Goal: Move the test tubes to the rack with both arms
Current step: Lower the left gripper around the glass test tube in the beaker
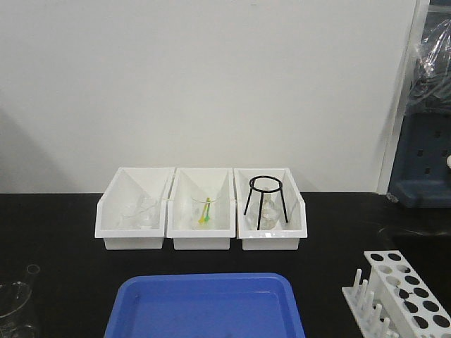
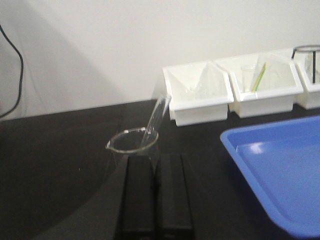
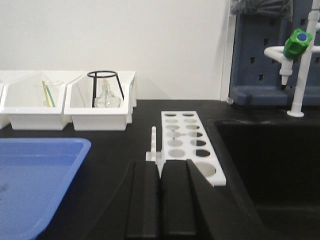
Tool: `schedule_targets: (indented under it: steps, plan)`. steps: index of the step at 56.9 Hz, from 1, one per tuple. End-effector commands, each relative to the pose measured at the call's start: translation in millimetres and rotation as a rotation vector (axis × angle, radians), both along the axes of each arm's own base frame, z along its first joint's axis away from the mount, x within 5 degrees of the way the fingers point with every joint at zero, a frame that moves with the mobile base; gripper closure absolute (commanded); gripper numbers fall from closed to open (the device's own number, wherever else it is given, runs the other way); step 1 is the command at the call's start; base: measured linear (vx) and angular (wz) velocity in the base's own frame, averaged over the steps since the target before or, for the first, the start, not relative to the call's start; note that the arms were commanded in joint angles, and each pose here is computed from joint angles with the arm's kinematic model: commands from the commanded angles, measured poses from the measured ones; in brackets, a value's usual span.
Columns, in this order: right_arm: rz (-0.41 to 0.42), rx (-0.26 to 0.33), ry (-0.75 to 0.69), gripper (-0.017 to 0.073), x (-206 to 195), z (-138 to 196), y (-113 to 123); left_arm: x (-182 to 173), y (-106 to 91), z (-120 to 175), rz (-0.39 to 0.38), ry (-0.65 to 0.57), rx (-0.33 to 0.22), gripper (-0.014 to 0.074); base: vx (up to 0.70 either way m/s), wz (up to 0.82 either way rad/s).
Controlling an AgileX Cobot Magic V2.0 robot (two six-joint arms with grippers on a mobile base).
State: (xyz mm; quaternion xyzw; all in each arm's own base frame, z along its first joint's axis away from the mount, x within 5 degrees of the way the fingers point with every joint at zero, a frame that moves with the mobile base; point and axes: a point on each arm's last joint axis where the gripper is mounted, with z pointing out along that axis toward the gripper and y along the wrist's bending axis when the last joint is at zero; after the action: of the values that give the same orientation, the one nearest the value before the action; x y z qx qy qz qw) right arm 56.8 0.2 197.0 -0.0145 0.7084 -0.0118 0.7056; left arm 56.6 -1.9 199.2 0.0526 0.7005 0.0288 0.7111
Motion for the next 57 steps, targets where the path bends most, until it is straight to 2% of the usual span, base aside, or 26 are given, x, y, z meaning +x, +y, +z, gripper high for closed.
schedule_targets:
  steps: [1,7,16,21,27,35,37,44,57]
  plan:
    - [-0.004,0.0,-0.148,0.0568,-1,10,0,-4,-0.1,24,-0.006,-0.187,-0.027,0.0598,0.0,0.0]
    - [-0.005,0.042,-0.252,0.0568,-3,20,-1,-7,0.0,36,-0.008,-0.307,-0.034,0.0598,0.0,0.0]
    - [-0.005,0.028,-0.348,0.0568,-9,48,-1,-19,0.5,61,-0.035,-0.592,-0.118,0.0598,0.0,0.0]
    - [-0.004,0.029,-0.396,0.0568,-15,71,-1,-26,0.8,80,-0.041,-0.651,-0.129,0.0598,0.0,0.0]
    - [-0.003,0.029,-0.434,0.0567,-18,101,-1,-31,0.9,112,-0.025,-0.599,-0.086,0.0597,0.0,0.0]
    - [-0.004,0.024,-0.434,0.0561,-11,132,-1,-29,0.6,160,0.016,-0.486,0.071,0.0596,0.0,0.0]
    - [-0.004,0.024,-0.421,0.0559,-7,136,-1,-26,0.6,166,0.019,-0.464,0.087,0.0596,0.0,0.0]
    - [-0.004,0.029,-0.325,0.0548,14,135,-1,-8,0.0,178,0.02,-0.374,0.111,0.0594,0.0,0.0]
    - [-0.01,0.086,-0.156,0.0501,45,120,-1,39,-1.6,158,0.006,-0.109,0.119,0.0561,0.0,0.0]
